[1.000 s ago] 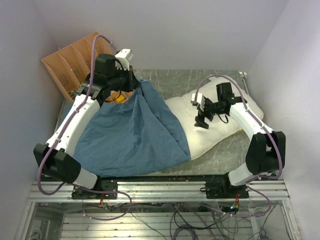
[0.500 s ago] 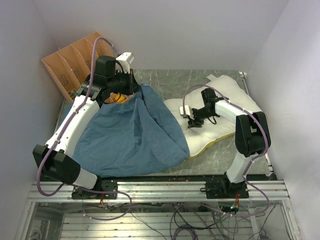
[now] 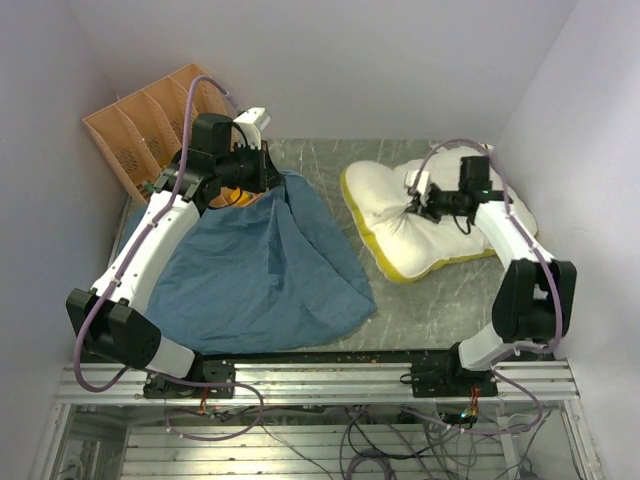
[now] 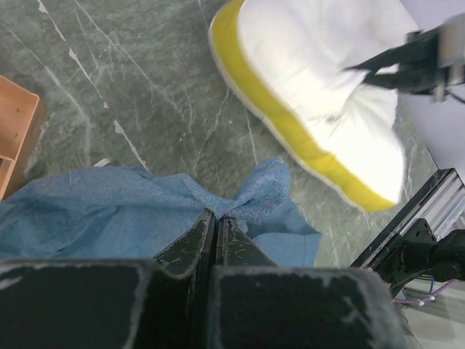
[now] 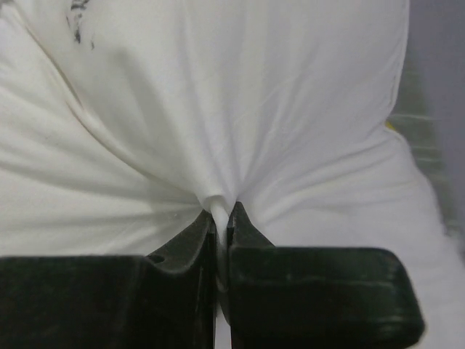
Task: Put the pillow into the pillowcase
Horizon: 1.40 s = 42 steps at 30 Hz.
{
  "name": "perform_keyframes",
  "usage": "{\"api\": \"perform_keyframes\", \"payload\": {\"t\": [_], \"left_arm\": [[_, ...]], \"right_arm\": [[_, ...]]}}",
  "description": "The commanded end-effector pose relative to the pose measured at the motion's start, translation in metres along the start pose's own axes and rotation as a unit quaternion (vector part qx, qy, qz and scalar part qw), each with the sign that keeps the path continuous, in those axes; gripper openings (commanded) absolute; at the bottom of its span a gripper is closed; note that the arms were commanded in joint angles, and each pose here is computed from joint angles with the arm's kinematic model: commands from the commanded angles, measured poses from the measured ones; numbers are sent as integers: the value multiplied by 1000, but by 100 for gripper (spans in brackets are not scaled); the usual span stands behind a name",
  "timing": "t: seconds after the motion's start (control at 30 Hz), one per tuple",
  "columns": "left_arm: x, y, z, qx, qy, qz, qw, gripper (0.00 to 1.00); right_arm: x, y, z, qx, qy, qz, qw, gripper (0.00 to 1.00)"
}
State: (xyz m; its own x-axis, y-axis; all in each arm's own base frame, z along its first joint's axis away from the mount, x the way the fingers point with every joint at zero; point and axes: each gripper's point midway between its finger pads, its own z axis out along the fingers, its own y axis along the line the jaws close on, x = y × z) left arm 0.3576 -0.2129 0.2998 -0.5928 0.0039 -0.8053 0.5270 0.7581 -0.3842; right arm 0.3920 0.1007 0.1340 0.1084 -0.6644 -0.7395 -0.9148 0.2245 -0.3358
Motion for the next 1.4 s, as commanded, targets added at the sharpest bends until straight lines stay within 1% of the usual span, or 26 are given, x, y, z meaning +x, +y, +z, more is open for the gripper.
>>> {"api": "perform_keyframes", "payload": {"t": [0.0,0.07,0.13,0.27,0.37,0.5,0.63,0.67,0.7,0.77,0.87,1.03,1.27,1.37], "left_arm": [[1,-5,1,19,4,-4,1000,7],[1,-4,5,22,5,-8,1000,7],[0,-5,11,30,7,-14,999,7],[-1,-7,34,54,20,-36,998,7],[2,-11,61,59,38,-43,997,7],[13,-15,105,37,75,-48,995,7],[26,3,142,-9,115,-60,992,7],[25,4,149,-10,119,-58,991,7],[32,5,158,-7,132,-59,990,7],[38,3,167,0,141,-58,988,7],[47,-2,177,9,156,-57,986,7],[58,-2,186,10,177,-55,983,7],[67,-5,186,18,204,-45,978,7],[72,-5,185,17,216,-40,975,7]], "right_arm": [[-68,-53,-59,107,-89,-34,990,0],[-79,-56,-75,124,-101,-39,986,0],[-91,-48,-84,118,-118,-54,984,0],[-109,-6,-87,65,-159,-89,981,0],[-104,16,-83,47,-166,-103,980,0],[-86,37,-76,22,-144,-138,980,0],[-65,54,-70,8,-111,-169,979,0],[-61,56,-68,8,-104,-175,979,0],[-59,55,-67,10,-99,-184,978,0],[-48,67,-59,-9,-90,-186,978,0],[-40,73,-47,-26,-82,-193,977,0],[-30,75,-19,-32,-48,-213,975,0],[-30,63,19,-25,-16,-235,972,0],[-34,55,28,-18,-10,-247,969,0]]}}
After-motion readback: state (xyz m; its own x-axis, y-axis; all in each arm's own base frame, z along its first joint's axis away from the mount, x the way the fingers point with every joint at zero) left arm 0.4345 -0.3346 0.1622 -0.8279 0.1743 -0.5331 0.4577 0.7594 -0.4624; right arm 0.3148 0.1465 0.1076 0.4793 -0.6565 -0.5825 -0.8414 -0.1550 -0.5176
